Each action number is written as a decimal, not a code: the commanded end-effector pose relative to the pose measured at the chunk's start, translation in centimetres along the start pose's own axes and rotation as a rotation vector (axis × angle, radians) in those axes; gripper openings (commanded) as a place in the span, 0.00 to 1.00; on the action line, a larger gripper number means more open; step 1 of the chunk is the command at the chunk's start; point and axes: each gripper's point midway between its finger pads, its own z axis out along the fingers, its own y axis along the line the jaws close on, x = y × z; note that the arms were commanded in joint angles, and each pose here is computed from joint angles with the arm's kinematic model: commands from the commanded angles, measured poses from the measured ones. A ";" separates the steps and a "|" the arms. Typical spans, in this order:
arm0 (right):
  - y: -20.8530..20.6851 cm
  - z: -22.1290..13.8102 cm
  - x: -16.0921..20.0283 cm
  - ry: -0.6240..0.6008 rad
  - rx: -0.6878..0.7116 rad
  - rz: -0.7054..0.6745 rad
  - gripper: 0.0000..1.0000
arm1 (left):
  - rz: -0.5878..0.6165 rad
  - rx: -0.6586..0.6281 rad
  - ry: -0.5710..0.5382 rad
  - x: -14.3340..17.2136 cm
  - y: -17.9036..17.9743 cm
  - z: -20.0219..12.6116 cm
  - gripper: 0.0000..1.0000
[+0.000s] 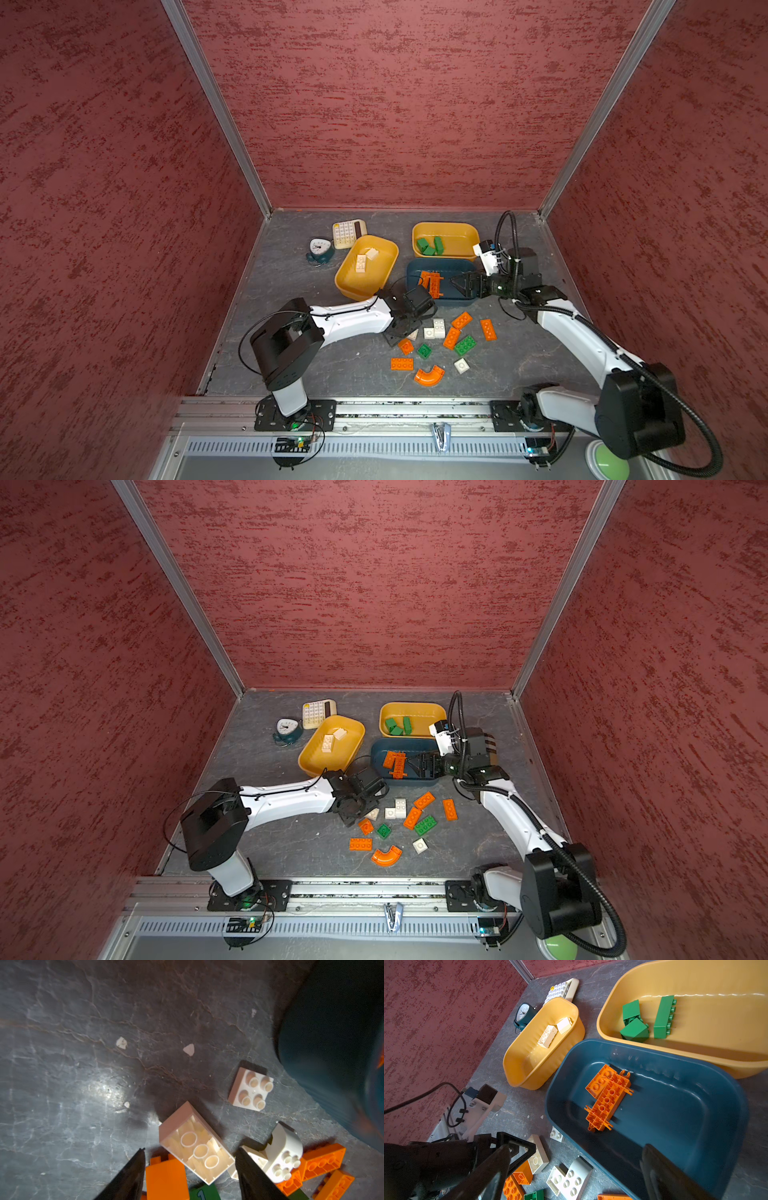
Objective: Sort the legos into containers by color
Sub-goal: Pick up the lego from the center of the table.
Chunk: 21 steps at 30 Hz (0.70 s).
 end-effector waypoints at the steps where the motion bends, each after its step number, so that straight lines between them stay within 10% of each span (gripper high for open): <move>1: 0.5 0.3 0.2 -0.004 -0.031 -0.024 0.99 | -0.065 -0.023 -0.006 0.1 0.0 0.6 0.70; 21: 0.8 0.3 0.1 -0.010 -0.053 -0.017 0.99 | -0.016 -0.148 -0.032 0.3 2.0 1.1 0.60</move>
